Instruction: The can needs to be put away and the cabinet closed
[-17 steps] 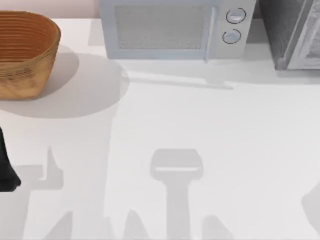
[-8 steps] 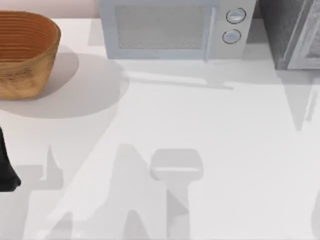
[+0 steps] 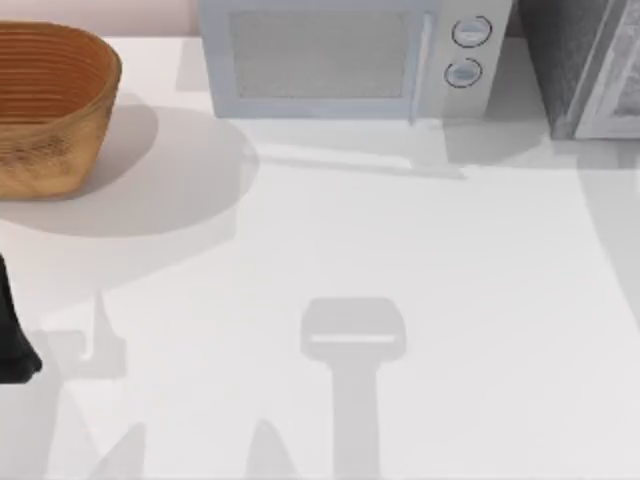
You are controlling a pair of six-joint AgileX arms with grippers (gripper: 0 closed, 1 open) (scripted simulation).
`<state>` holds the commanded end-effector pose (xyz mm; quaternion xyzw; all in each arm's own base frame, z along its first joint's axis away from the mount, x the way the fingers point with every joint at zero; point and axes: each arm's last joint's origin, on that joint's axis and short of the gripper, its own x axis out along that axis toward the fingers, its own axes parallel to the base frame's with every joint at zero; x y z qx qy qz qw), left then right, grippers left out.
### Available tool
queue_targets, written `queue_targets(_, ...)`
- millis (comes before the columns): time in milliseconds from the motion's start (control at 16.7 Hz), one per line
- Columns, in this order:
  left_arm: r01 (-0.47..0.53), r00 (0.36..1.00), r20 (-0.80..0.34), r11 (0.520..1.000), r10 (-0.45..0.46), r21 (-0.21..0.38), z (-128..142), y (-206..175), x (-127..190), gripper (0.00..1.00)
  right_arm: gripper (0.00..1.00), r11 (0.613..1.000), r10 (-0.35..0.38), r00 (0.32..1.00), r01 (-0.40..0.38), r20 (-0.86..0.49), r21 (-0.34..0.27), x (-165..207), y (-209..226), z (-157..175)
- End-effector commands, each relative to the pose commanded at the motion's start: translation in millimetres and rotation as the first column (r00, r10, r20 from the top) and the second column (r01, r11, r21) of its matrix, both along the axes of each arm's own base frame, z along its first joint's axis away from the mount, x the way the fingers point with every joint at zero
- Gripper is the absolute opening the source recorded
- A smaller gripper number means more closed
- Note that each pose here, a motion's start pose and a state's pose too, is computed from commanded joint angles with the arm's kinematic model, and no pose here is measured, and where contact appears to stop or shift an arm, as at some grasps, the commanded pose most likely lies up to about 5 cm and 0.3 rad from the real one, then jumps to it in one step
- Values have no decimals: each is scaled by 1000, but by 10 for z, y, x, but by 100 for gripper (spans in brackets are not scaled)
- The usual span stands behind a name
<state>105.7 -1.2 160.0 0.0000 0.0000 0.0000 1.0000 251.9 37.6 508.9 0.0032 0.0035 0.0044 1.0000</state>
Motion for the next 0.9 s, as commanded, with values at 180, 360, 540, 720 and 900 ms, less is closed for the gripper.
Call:
queue_targets(180, 0, 1000, 0, 1000, 0, 0, 0, 0, 0, 100, 100, 1000, 0, 1000, 0, 0, -2, -114, 369, 0)
queue_targets(360, 0, 1000, 0, 1000, 0, 0, 0, 0, 0, 100, 100, 1000, 0, 1000, 0, 0, -3, -211, 577, 0)
queue_targets(540, 0, 1000, 0, 1000, 0, 0, 0, 0, 0, 100, 100, 1000, 0, 1000, 0, 0, -3, -232, 615, 0)
queue_targets(720, 0, 1000, 0, 1000, 0, 0, 0, 0, 0, 100, 100, 999, -36, 999, 36, 18, -6, -297, 526, 52)
queue_targets(900, 0, 1000, 0, 1000, 0, 0, 0, 0, 0, 100, 100, 999, -36, 999, 36, 18, -6, -180, 531, 59)
